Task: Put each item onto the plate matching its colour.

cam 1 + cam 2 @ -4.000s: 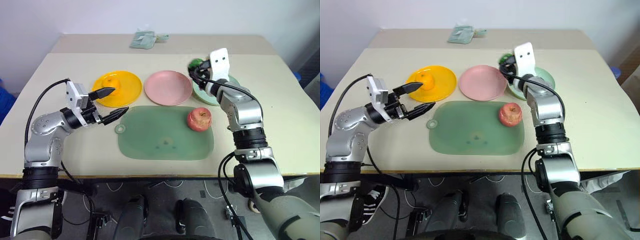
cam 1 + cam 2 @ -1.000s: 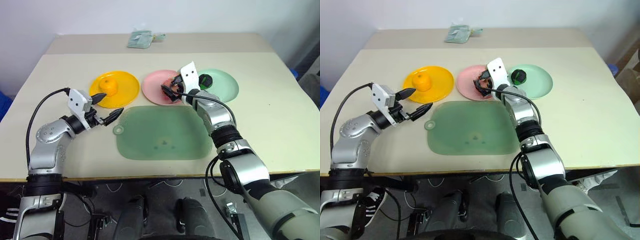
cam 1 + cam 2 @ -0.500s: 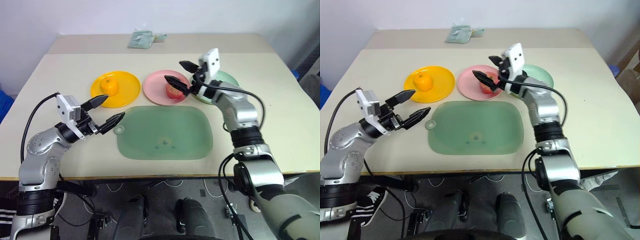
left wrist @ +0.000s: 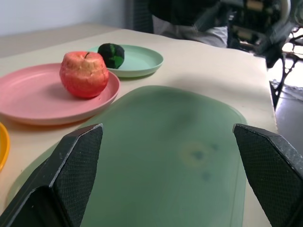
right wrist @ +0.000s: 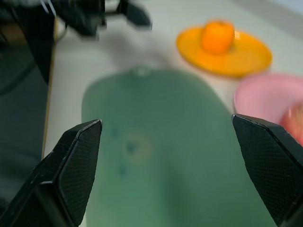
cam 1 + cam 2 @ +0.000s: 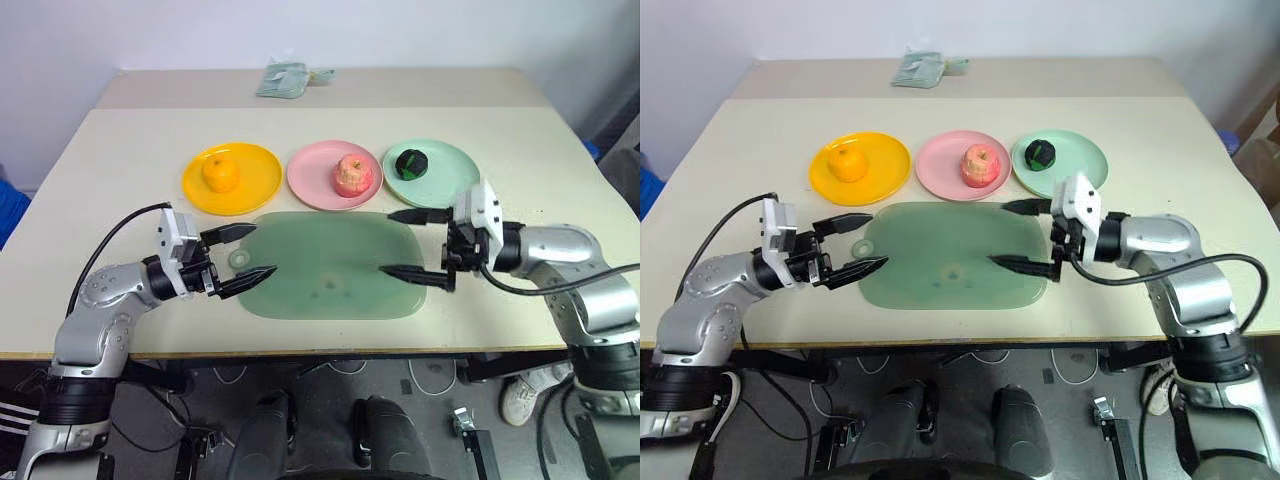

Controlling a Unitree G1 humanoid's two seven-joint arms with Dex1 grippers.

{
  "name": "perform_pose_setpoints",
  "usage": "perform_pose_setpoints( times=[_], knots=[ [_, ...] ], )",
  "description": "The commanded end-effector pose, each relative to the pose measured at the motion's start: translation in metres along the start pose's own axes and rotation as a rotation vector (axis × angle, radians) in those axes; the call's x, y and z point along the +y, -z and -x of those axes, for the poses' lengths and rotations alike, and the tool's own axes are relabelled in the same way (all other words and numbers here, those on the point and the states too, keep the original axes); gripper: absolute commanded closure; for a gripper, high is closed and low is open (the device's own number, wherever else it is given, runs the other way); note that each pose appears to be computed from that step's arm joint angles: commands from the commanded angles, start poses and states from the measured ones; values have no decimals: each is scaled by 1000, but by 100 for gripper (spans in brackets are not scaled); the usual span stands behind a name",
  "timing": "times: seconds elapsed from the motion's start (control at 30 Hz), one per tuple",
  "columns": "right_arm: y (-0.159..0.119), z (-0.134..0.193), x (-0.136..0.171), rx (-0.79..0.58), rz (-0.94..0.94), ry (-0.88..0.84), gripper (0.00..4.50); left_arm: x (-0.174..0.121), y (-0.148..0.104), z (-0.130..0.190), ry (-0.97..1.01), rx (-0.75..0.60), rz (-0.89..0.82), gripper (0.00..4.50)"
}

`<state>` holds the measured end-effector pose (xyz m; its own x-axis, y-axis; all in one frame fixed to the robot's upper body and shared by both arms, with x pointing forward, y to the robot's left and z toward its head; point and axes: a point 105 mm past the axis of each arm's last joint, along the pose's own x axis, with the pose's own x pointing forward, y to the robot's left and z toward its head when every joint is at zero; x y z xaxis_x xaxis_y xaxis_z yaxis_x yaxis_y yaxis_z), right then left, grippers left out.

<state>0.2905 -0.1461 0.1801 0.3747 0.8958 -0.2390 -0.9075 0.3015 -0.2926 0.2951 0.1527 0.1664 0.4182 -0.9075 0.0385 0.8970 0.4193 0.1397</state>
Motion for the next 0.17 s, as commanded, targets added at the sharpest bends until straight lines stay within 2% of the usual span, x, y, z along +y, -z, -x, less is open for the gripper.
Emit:
perform_pose_setpoints(
  times=[0.03, 0.17],
  knots=[
    [-3, 6, -6, 16, 60, 56, 4, 1, -4, -8, 14, -10, -53, 0],
    [-2, 6, -16, 15, 59, 85, 4, 6, -10, 1, -36, -25, -86, 0]
  ],
)
